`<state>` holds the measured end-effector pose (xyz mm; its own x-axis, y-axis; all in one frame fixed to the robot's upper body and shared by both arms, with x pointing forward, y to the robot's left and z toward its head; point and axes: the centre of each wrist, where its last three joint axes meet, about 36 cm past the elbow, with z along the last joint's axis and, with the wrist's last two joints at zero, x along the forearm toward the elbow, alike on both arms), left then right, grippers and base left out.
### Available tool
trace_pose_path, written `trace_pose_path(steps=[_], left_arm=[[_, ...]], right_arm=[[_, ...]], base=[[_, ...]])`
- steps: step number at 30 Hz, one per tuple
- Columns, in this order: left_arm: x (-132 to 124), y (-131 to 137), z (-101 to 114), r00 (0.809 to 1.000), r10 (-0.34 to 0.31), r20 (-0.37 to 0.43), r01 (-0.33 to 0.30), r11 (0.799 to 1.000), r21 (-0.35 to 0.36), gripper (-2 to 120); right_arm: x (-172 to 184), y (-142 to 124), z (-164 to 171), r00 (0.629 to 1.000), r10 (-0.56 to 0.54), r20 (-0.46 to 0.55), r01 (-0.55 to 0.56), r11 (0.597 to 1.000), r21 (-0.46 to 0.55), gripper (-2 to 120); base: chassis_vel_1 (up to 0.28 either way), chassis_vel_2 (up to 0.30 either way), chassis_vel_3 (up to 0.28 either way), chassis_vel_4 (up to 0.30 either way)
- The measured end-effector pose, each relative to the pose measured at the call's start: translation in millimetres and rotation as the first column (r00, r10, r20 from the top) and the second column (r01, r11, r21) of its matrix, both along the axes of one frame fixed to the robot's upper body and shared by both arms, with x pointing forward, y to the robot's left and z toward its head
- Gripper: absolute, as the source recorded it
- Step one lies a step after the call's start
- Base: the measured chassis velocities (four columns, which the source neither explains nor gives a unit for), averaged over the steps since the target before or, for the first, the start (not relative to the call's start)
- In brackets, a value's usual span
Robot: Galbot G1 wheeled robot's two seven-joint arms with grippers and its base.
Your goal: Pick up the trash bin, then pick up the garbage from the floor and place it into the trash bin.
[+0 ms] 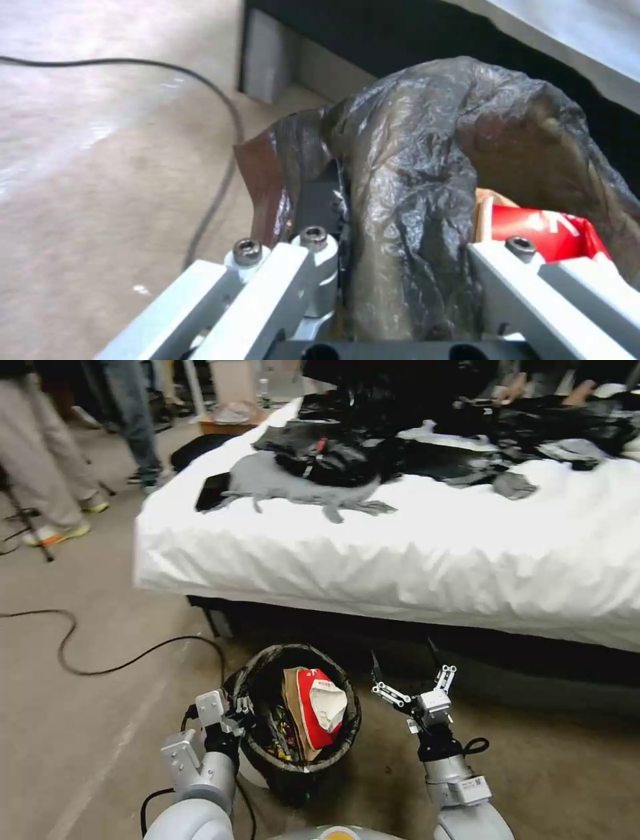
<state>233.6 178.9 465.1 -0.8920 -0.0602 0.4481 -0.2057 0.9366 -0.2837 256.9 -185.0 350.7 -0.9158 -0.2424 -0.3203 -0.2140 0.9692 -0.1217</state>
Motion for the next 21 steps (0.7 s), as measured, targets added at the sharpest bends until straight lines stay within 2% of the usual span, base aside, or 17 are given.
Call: trace_pose_path(steps=[21], left_arm=[[6.5,0.0,1.0,1.000,0.002,0.016,-0.001,1.000,-0.015,93]], right_arm=[[3.2,-4.3,-3.8,0.999,0.032,-0.004,-0.032,0.999,-0.009,100]], base=[[0.128,0.127,0.121,0.126]])
